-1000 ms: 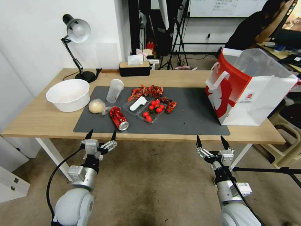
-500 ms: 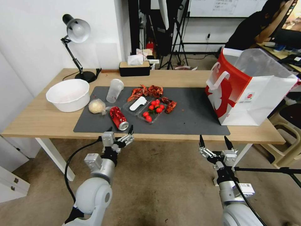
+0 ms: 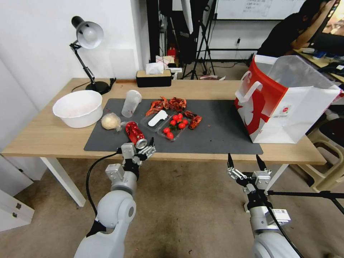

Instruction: Pick up the trash from the table and place it into the takeout bag.

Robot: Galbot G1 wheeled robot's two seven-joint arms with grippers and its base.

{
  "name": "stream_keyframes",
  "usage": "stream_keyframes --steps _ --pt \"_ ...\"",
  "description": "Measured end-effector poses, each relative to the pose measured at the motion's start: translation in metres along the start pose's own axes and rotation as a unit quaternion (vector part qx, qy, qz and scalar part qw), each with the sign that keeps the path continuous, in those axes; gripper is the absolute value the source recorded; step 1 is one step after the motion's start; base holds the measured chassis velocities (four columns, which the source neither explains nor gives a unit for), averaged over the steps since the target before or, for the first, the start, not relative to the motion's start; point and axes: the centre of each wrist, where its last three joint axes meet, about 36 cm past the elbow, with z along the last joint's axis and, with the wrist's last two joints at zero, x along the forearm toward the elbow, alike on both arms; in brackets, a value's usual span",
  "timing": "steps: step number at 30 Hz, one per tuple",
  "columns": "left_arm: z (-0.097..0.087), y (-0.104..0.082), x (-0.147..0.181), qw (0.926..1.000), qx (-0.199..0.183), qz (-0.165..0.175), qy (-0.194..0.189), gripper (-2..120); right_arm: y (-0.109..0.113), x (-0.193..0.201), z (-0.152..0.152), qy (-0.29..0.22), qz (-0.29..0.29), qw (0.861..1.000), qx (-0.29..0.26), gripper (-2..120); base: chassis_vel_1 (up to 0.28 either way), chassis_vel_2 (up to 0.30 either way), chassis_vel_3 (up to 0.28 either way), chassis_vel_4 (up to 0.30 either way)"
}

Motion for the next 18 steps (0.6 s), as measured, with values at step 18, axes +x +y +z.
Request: stream_keyframes --steps 18 --pt "0.007 0.004 -0.016 0.9995 -0.019 -0.016 0.018 73 0.002 0.001 0.002 0.002 0.005 1.000 -0.001 100 0.000 0.000 0.000 0.000"
